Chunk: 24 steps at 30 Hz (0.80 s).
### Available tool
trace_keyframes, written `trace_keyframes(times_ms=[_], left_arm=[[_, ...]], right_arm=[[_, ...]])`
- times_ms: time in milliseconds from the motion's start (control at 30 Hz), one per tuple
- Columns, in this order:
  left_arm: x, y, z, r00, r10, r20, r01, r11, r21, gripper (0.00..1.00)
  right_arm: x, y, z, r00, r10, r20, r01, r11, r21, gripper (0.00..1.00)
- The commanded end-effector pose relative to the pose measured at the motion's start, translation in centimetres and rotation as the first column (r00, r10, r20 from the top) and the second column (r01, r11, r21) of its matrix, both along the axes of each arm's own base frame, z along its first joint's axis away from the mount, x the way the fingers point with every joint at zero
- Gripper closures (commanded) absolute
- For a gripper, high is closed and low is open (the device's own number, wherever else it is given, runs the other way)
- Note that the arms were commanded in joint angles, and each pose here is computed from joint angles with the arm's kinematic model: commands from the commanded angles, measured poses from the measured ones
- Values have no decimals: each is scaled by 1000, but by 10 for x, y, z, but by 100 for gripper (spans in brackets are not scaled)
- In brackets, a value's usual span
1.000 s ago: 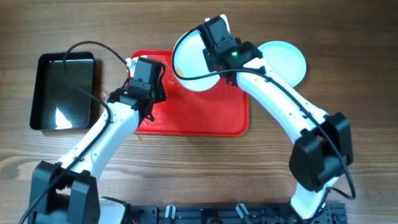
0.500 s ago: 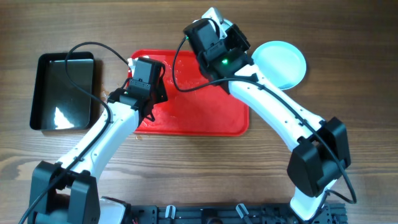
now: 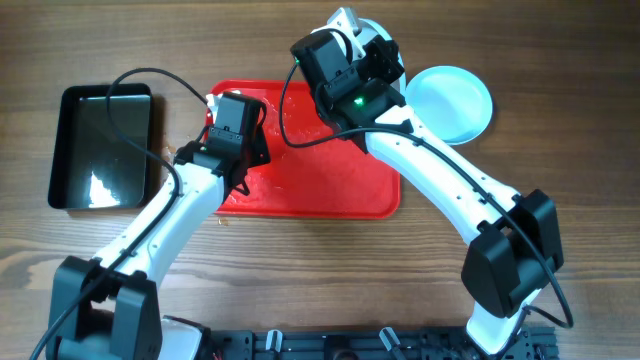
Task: Clean dirty plates on tray and stack at the side
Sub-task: 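Lift the last plate by its rim with the right gripper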
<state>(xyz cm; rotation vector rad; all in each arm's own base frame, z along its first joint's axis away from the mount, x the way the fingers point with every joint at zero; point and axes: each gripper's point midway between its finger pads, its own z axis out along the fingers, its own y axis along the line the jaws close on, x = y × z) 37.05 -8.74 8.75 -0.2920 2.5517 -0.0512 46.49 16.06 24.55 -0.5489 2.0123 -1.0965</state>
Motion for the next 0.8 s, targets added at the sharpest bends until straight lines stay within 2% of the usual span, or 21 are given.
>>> trace_keyframes(times_ms=[0,133,333,533,667,767], left_arm=[[-2,1,-14,999,4,-34,-3,1000,5,96],[-3,1,-23,998,1,-59,-1,1000,9,96],[-2,-1,-26,998,-2,-64,2,1000,4,96],[-1,-2,-26,998,-4,-59,4,1000,-1,96],[-1,-2,-26,998,-4,-59,4,1000,-1,96],[-1,-2,-26,998,-4,-59,4,1000,-1,96]], right_arm=[[-3,-5,23,997,-33,64,32,999,22,96],[-4,-6,22,997,-38,63,37,999,27,96],[-7,-10,16,989,-98,108,82,986,144,96],[-6,-9,-9,996,-88,32,76,957,279,96],[-2,-11,-43,993,-51,-108,98,869,485,96],[6,-30,-66,975,-21,-223,164,747,645,96]])
